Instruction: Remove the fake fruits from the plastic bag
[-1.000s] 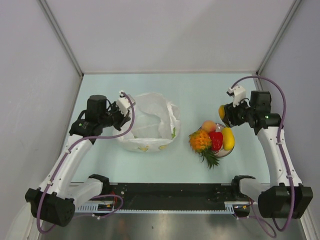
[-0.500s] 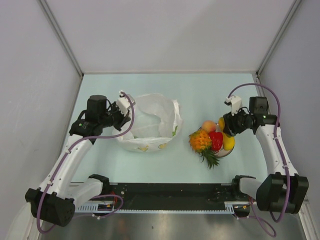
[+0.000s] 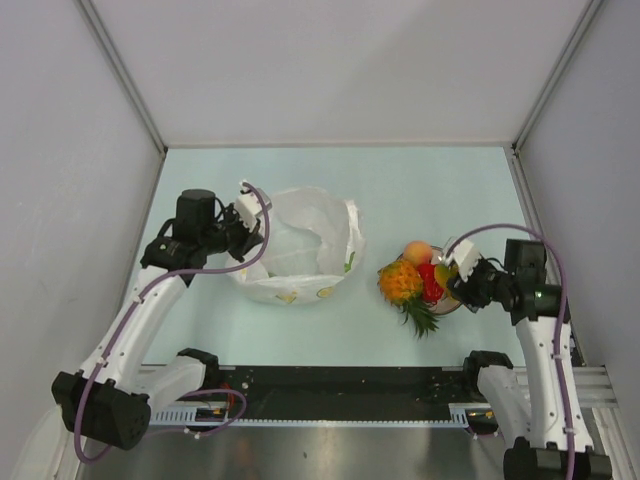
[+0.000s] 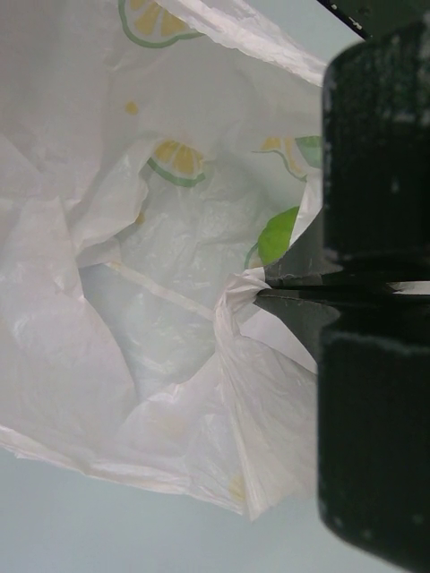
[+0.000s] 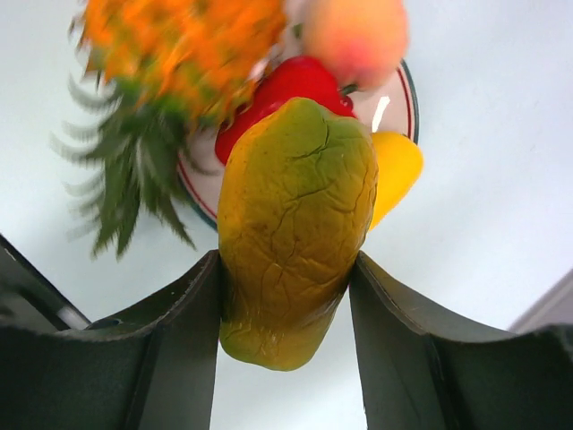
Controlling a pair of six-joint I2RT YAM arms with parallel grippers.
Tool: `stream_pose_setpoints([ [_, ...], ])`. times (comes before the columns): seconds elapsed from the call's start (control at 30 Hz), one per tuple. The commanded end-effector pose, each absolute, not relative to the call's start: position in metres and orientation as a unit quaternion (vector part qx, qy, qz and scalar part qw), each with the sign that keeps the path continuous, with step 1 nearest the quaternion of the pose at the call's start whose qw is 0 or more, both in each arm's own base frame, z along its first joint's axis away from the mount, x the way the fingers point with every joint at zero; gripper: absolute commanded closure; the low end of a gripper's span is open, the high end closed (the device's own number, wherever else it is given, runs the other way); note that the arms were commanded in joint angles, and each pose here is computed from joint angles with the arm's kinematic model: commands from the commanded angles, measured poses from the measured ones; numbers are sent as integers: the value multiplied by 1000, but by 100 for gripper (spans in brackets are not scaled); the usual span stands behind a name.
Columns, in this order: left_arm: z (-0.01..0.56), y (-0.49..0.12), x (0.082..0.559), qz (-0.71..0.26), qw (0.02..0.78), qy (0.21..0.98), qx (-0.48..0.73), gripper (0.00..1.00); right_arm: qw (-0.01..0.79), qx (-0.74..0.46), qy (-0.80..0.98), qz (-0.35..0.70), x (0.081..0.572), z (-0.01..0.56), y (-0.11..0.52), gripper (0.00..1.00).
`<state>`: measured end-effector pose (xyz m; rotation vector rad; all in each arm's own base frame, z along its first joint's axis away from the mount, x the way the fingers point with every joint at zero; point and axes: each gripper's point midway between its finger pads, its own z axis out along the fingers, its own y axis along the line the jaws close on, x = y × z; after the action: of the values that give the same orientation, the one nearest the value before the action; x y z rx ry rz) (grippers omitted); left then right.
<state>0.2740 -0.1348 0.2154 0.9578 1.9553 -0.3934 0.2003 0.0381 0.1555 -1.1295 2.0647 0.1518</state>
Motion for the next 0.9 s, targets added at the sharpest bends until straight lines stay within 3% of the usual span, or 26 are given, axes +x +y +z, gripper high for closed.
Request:
stream_pose_setpoints([
  [0.0, 221, -143, 274, -179, 452, 784, 387, 100, 354, -600, 717, 23, 176, 129, 35, 67],
  [0.4, 216, -140, 279, -170, 439, 794, 385, 100, 345, -747, 568, 20, 187, 106, 37, 66],
  [0.87, 215, -146, 285, -181, 433, 797, 380, 100, 323, -769, 550, 32, 178, 82, 35, 63],
])
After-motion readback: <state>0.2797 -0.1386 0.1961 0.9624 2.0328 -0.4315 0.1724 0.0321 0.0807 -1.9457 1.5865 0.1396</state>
